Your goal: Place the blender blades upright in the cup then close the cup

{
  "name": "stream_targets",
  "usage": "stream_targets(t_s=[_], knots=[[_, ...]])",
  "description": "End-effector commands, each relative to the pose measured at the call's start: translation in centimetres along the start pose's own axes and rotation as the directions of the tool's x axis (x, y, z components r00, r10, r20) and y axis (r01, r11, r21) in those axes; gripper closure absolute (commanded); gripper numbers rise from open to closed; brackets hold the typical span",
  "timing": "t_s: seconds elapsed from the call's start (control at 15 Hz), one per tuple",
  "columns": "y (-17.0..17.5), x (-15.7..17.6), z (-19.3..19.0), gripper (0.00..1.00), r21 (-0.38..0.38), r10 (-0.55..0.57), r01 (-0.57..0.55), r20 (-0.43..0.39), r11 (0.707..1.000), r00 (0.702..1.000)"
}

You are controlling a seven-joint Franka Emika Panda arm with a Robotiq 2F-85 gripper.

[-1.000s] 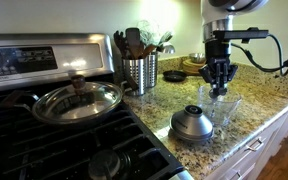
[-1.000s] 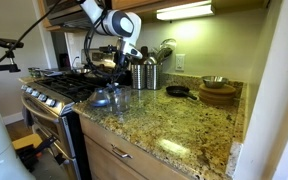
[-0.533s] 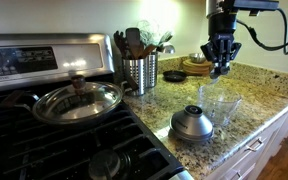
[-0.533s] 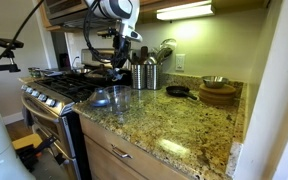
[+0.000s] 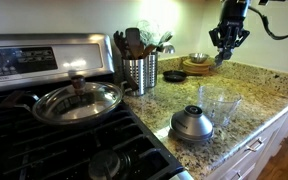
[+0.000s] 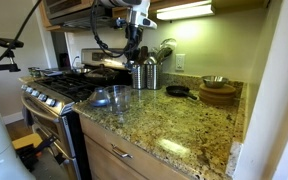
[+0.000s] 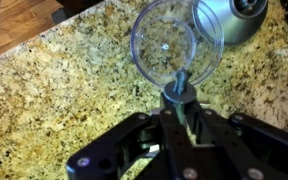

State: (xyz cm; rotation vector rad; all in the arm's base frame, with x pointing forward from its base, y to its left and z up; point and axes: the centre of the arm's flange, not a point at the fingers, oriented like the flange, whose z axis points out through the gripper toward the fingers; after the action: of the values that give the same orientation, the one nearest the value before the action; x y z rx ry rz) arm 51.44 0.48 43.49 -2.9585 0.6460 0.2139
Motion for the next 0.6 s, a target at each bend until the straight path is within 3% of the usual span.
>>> stream_targets(t_s=[0.0,0.53], knots=[[2.3,1.6,0.3,0.90,0.049,0.134,-0.130,-0.072,0.990,0.988],[5.1,3.7,6.4,0.90,0.109,0.268,-0.261,-0.057,0.959,0.962]])
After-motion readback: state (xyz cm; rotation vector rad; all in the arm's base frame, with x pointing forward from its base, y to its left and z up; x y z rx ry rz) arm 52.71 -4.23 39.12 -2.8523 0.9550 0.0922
